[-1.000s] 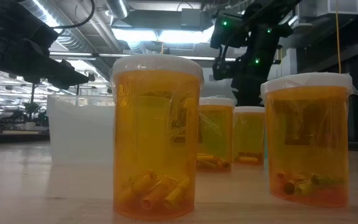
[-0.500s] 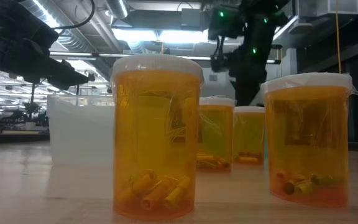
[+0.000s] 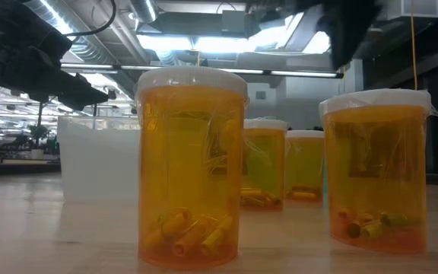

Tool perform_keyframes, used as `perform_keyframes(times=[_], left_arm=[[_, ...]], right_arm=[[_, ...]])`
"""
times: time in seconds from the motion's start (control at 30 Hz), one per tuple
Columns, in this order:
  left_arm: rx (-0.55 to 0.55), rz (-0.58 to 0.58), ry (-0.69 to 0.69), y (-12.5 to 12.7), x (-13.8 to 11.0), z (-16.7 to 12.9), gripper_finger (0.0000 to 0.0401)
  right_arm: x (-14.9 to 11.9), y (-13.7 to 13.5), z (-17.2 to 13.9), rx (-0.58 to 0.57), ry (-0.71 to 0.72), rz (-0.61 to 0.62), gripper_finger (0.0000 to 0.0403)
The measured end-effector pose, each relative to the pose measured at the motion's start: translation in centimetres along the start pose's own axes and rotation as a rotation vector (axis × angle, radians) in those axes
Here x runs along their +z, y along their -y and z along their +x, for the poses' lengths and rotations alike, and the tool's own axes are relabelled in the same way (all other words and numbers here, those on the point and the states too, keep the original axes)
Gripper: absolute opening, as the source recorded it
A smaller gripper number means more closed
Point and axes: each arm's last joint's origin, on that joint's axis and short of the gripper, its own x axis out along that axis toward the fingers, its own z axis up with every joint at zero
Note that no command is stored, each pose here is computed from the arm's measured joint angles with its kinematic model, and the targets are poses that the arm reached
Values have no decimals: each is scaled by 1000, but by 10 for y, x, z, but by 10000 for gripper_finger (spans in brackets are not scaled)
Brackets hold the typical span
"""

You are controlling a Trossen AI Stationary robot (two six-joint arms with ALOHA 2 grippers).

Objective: Pick and place medicine bottles into bin by pill shape (circle, oval)
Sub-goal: Put the small yellow pill bottle into the green bin

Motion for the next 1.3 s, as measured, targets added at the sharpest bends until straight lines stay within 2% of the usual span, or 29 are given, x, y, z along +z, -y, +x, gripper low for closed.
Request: perform_keyframes(times=[0.23,0.4,0.53,0.67,0.87,1.03,1.3], left_arm=[[0,0,0,0,0,0,254],[0,-1,0,0,0,0,254],[0,0,0,0,0,0,254],[0,0,0,0,0,0,254],[0,0,1,0,0,0,254],[32,8,2,-1,0,0,254],[49,61,2,-1,0,0,254]], right_arm=[[-41,-49,-29,69,37,65,178],[-72,-95,-37,96,49,5,178],[-92,-123,-35,79,83,7,177],[-104,-142,-14,95,93,20,177],[-99,-149,31,117,148,-3,167],[-90,-147,54,166,162,-7,160],[-84,-139,83,241,104,41,160]])
